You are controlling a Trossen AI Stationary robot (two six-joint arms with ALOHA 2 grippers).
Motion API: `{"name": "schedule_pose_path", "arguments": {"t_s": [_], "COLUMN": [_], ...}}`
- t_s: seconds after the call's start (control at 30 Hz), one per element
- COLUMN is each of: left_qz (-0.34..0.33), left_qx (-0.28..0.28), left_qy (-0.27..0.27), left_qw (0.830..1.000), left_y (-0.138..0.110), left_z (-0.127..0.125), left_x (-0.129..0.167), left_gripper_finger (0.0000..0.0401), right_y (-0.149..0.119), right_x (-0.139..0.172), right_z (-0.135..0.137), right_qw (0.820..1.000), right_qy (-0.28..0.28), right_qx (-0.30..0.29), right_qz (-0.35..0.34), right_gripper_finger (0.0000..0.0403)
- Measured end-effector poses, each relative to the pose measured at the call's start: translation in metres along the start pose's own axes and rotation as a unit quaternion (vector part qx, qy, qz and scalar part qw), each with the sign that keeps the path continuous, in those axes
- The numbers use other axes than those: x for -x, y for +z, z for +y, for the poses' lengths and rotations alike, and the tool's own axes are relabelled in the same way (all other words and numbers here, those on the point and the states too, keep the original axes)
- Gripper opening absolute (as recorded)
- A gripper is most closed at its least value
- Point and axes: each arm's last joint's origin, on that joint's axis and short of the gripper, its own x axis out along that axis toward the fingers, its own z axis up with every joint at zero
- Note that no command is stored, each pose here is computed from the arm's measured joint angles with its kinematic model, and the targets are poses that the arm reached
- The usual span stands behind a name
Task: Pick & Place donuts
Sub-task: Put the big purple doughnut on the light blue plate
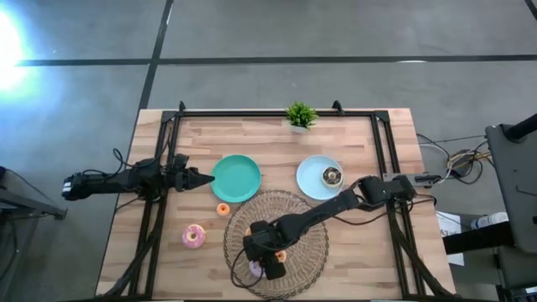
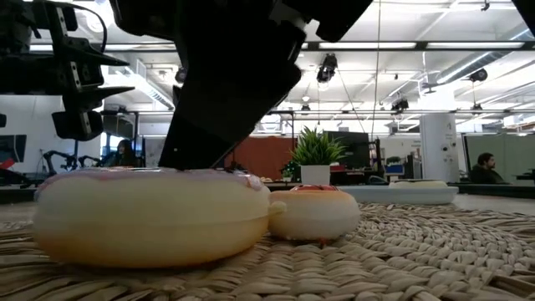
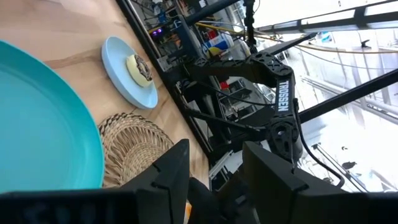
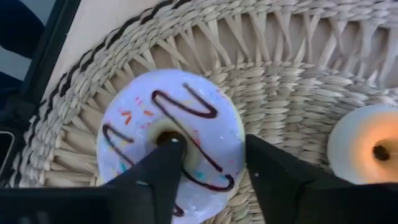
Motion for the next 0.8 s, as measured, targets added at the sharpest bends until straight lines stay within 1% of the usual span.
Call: {"name": "schedule_pose_path", "arguments": {"t_s": [0.13,0.2,0.27,0.37,0.43,0.53,0.6,0.63,0.7,0.8], "left_qz": [0.000,0.000,0.000,0.000,0.000,-0.001,-0.001,-0.001,-0.003,-0.007], "left_qx": [-0.001,-0.001,-0.001,-0.001,-0.001,-0.001,-0.002,-0.004,-0.008,-0.011], "left_qy": [0.000,0.000,0.000,0.000,0.000,-0.001,-0.001,-0.001,0.000,0.003], "left_qw": [1.000,1.000,1.000,1.000,1.000,1.000,1.000,1.000,1.000,1.000], "left_y": [0.000,0.000,0.000,0.000,0.000,0.000,0.000,0.000,0.000,0.001], "left_z": [0.000,0.000,0.000,0.000,0.000,0.000,0.000,0.000,0.000,0.000], "left_x": [0.000,0.000,0.000,0.000,0.000,0.000,0.000,0.000,0.000,0.000], "left_gripper_finger": [0.0124,0.0124,0.0124,0.0124,0.0124,0.0124,0.0124,0.0124,0.0124,0.0124], "right_y": [0.001,0.001,0.003,0.006,0.006,-0.009,-0.028,-0.038,-0.062,-0.102], "right_x": [0.003,0.009,0.023,0.058,0.090,0.129,0.149,0.158,0.178,0.201], "right_z": [-0.001,-0.002,-0.003,-0.006,-0.013,-0.035,-0.054,-0.064,-0.084,-0.113], "right_qw": [1.000,1.000,0.998,0.991,0.987,0.978,0.965,0.958,0.940,0.901], "right_qy": [-0.006,-0.023,-0.053,-0.129,-0.163,-0.195,-0.224,-0.232,-0.240,-0.258], "right_qx": [0.002,0.003,0.007,0.013,-0.004,-0.072,-0.129,-0.163,-0.241,-0.349], "right_qz": [0.004,0.010,0.017,0.012,0.008,0.032,0.049,0.047,0.035,0.024], "right_gripper_finger": [0.0079,0.0049,0.0025,0.0016,0.0020,0.0022,0.0022,0.0022,0.0022,0.0022]}}
